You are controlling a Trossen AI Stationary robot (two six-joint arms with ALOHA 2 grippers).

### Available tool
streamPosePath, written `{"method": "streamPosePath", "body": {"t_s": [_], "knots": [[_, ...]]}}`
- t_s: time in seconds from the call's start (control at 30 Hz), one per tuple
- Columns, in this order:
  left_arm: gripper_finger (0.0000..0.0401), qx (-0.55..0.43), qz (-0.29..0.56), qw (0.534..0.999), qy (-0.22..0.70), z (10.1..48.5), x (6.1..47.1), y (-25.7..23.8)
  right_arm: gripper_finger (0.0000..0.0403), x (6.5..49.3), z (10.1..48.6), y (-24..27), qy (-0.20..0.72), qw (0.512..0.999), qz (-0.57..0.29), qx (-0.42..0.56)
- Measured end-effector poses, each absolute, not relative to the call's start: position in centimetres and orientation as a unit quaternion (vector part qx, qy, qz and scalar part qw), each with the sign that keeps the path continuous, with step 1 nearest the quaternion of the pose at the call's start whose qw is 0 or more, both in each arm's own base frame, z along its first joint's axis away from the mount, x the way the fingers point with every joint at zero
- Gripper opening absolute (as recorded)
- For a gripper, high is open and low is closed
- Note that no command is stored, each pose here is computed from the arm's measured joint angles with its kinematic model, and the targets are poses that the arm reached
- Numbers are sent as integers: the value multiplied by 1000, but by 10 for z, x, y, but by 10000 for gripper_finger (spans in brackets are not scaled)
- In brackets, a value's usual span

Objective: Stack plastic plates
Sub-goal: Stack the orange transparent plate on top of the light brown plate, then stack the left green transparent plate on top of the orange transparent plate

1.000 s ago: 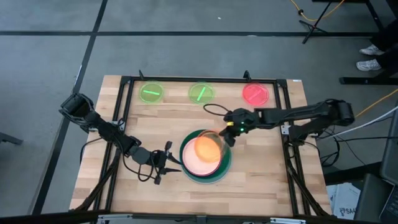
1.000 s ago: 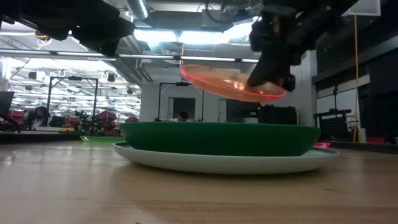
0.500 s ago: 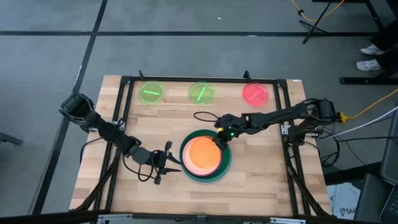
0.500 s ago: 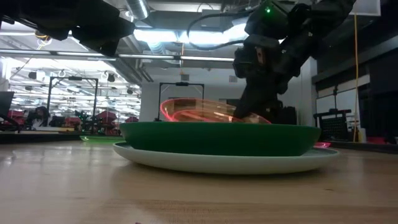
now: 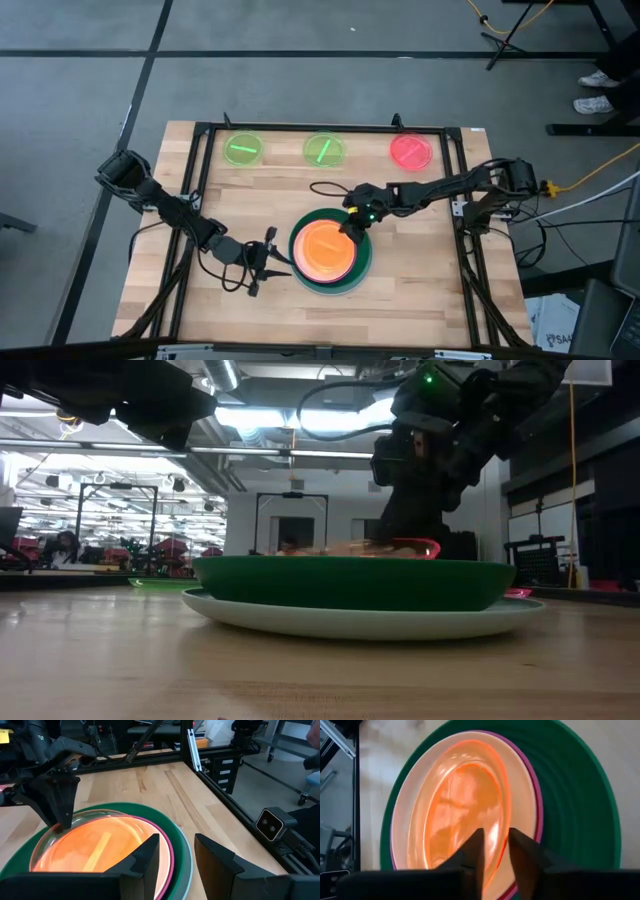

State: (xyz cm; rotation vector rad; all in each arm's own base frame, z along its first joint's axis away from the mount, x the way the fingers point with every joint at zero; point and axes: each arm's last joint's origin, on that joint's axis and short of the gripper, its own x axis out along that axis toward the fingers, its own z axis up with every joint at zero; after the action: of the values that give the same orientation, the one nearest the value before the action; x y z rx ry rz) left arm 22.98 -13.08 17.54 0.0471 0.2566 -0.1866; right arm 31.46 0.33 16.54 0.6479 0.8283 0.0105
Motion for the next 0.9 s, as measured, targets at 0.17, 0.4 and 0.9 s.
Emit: {"method": "streamPosePath", "body": {"t_s": [0.17, 0.4, 0.9], "knots": [[117, 23, -98, 987, 128, 175, 230, -131, 134, 305, 183, 1, 388, 874, 13, 291], [117, 21, -64, 990, 120, 178, 234, -125, 147, 280, 229, 19, 331, 929, 13, 165], [117, -2, 116, 978, 175, 205, 248, -44, 147, 255, 209, 47, 205, 977, 54, -2]]}}
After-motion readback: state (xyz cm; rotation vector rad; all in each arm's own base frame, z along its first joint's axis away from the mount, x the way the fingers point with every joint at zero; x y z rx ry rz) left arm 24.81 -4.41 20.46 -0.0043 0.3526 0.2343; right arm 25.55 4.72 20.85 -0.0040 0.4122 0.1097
